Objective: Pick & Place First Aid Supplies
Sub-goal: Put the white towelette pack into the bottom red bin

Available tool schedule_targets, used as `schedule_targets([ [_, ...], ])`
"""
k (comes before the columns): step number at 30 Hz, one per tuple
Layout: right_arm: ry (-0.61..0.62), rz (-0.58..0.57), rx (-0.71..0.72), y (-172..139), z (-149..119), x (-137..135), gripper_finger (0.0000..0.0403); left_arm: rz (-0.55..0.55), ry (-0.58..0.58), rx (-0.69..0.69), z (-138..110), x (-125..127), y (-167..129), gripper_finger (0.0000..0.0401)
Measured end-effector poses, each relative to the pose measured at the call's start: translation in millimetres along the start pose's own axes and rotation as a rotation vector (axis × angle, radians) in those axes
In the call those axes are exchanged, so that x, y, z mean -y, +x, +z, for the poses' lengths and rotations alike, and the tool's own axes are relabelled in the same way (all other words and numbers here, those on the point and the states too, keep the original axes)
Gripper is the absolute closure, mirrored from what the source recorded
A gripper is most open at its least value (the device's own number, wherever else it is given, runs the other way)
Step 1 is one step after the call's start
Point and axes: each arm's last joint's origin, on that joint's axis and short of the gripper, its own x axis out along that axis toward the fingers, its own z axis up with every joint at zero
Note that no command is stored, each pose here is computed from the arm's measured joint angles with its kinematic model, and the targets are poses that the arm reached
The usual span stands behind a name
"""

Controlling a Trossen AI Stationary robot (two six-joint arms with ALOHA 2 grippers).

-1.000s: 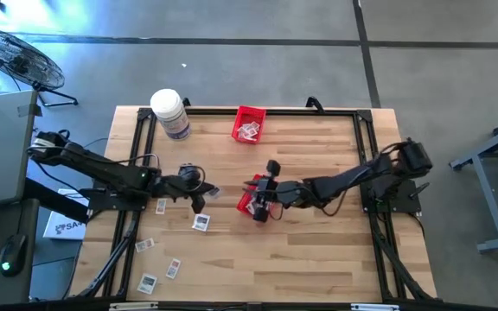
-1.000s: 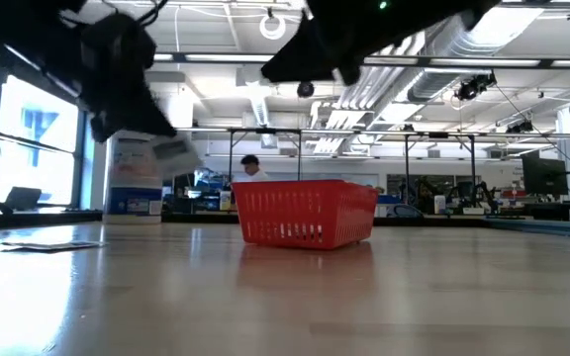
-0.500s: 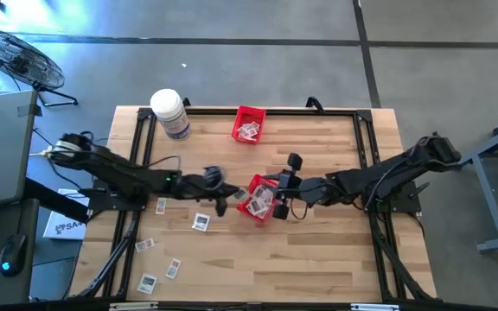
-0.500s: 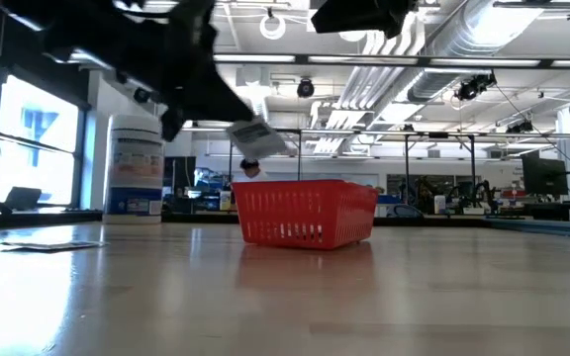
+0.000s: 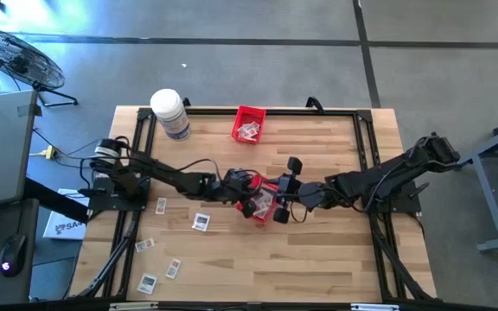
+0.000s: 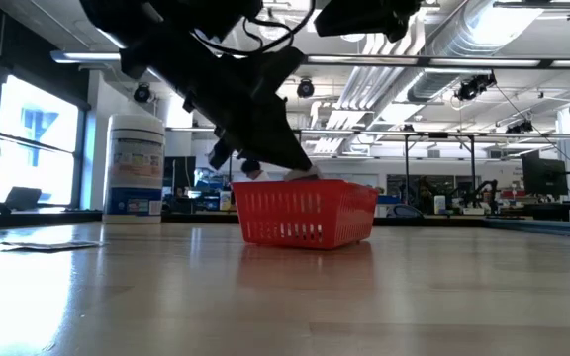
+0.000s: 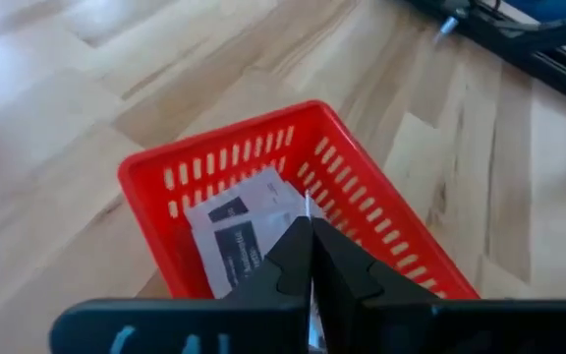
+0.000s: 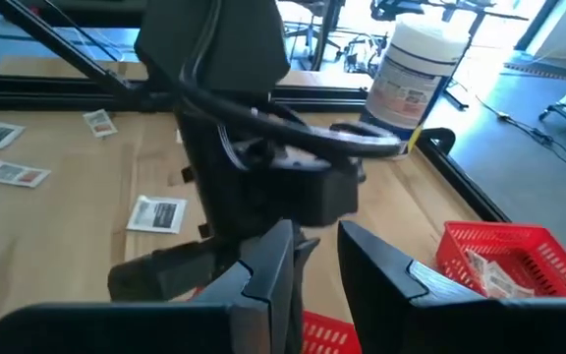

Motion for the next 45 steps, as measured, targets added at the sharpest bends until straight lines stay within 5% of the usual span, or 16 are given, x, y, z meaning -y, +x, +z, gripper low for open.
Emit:
schedule_targets([
  [11, 0.025, -0.039, 0.03, 10.1, -2.5, -4.9, 0.0324, 0.007, 0.097, -0.035, 2.3, -7.6, 1.9, 0.0308],
  [19, -0.056, 0.011, 0.075, 35.9, -15.4, -22.6, 0.0325, 0.074, 0.197, -0.121, 6.9, 8.5, -63.4, 0.0296],
  [29, -0.047, -0.013, 0.083, 41.2, -14.7, -16.7, 0.0325, 0.175, 0.192, -0.372, -53.3, 23.3, -131.9, 0.0296],
  [39, -0.03, -0.018, 0.094, 41.9, -13.3, -15.4, 0.0324, 0.248, 0.005, -0.487, -106.1, 14.4, -151.4, 0.0286],
  [45, -0.021, -0.017, 0.108, 41.8, -11.8, -15.4, 0.0324, 0.247, 0.056, -0.555, -114.1, 6.9, -151.4, 0.0231],
])
